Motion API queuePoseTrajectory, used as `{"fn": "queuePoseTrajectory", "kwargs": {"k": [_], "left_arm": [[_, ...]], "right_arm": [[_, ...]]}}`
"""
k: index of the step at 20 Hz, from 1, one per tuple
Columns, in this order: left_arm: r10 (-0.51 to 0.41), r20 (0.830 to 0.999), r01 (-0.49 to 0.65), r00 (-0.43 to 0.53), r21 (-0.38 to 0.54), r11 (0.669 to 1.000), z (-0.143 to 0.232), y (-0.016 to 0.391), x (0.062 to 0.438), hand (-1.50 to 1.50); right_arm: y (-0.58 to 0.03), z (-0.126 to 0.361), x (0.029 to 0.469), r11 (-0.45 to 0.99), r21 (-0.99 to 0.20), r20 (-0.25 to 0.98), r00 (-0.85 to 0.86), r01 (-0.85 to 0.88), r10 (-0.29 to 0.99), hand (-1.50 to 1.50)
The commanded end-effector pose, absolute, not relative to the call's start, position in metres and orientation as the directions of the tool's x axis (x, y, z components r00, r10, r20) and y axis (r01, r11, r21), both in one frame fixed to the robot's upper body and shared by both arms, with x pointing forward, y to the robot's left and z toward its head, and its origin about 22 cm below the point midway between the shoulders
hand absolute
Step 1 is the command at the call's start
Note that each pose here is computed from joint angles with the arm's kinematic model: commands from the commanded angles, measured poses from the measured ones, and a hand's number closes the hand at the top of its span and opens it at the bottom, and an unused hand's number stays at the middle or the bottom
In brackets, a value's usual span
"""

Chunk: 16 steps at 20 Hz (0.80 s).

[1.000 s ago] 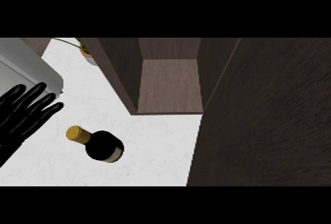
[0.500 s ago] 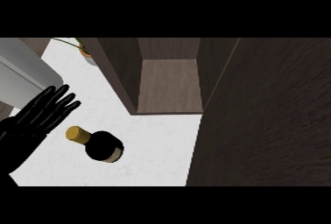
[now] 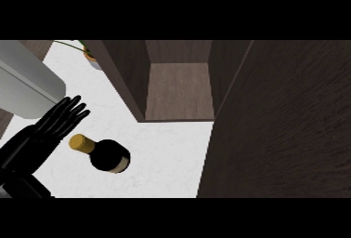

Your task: Pick up the wine, place it into the cabinet and close the cabinet

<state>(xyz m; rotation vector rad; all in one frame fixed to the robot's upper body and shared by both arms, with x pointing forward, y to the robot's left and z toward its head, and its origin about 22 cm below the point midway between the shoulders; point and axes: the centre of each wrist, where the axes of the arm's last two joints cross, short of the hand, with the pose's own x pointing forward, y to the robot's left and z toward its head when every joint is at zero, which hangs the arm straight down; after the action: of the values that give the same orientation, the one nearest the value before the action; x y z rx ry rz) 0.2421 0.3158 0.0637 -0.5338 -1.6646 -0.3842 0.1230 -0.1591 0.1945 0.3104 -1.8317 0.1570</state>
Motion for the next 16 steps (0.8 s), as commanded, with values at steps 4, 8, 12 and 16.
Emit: {"fn": "queuePoseTrajectory", "kwargs": {"k": [4, 8, 12, 16], "left_arm": [[0.094, 0.991, 0.54, -0.094, -0.028, 0.841, 0.032, 0.326, 0.244, -1.5], [0.081, 0.995, 0.523, -0.049, -0.044, 0.851, 0.006, 0.326, 0.239, -1.5], [0.077, 0.996, 0.538, -0.05, -0.038, 0.842, -0.006, 0.34, 0.264, -1.5], [0.051, 0.997, 0.526, -0.056, -0.014, 0.85, -0.015, 0.328, 0.259, -1.5]], "right_arm": [[-0.181, 0.219, 0.085, 0.968, 0.029, 0.928, -0.354, -0.251, -0.119, -1.5], [-0.178, 0.217, 0.078, 0.965, 0.038, 0.927, -0.352, -0.259, -0.132, -1.5], [-0.172, 0.21, 0.093, 0.971, 0.04, 0.928, -0.351, -0.237, -0.124, -1.5], [-0.177, 0.219, 0.075, 0.964, 0.04, 0.928, -0.348, -0.262, -0.133, -1.5]]}}
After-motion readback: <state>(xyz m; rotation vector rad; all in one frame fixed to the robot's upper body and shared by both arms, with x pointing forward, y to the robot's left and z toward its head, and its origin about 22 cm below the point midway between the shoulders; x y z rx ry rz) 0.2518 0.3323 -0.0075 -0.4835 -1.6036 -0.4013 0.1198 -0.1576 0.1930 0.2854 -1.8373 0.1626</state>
